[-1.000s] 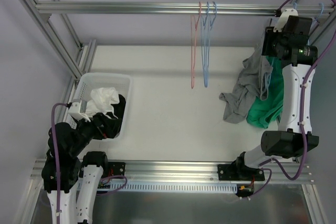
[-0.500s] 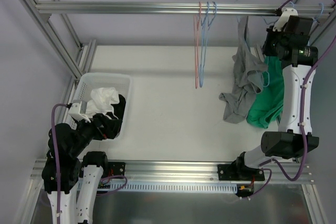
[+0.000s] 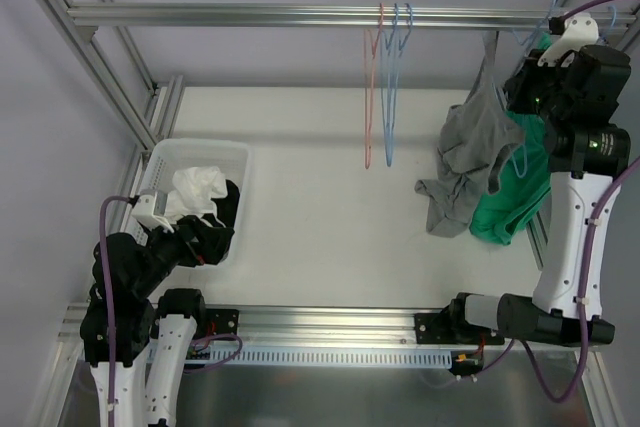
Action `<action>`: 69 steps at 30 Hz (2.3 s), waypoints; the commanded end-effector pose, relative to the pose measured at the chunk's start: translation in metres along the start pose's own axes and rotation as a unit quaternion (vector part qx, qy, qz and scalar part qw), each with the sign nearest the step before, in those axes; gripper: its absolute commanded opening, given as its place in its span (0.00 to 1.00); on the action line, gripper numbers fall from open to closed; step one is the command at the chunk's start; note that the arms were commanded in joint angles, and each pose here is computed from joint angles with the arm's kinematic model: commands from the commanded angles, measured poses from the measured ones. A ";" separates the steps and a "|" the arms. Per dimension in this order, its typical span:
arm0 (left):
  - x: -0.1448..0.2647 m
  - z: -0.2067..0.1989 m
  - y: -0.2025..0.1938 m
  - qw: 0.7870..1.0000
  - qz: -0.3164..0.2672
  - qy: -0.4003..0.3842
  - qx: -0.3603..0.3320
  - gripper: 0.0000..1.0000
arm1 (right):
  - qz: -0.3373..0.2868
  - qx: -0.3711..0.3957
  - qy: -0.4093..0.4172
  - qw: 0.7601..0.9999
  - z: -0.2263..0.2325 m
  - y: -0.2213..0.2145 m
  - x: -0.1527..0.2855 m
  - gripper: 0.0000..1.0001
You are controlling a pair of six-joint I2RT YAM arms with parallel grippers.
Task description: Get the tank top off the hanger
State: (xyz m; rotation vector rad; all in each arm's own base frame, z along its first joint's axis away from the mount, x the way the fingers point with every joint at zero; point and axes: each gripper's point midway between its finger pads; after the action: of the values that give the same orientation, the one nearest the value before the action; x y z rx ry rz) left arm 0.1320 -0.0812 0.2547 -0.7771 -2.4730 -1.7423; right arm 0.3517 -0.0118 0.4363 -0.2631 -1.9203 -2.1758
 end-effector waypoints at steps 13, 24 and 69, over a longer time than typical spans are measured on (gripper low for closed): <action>-0.009 -0.026 0.015 0.997 0.037 -0.074 -0.006 0.99 | -0.038 -0.034 0.059 0.997 0.031 -0.037 0.067 0.00; -0.008 -0.128 0.139 0.978 0.019 -0.200 -0.048 0.99 | -0.028 -0.049 0.116 0.992 0.063 -0.124 0.193 0.00; -0.160 -0.413 0.001 0.931 0.099 -0.305 -0.173 0.13 | -0.059 -0.042 0.199 0.977 0.069 -0.160 0.272 0.00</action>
State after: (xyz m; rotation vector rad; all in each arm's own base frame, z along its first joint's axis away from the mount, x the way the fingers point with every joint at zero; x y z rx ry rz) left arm 0.1623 -0.5150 0.3455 -1.8435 -2.1790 -2.1344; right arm 0.0462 0.0578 0.3451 0.1264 -1.6446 -2.1496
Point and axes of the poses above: each gripper's point midway between its finger pads, its own x axis back along the fingers, its own z axis along the line the jaws close on, y = z × x, and after that the axes turned 5 degrees about -x, right-handed
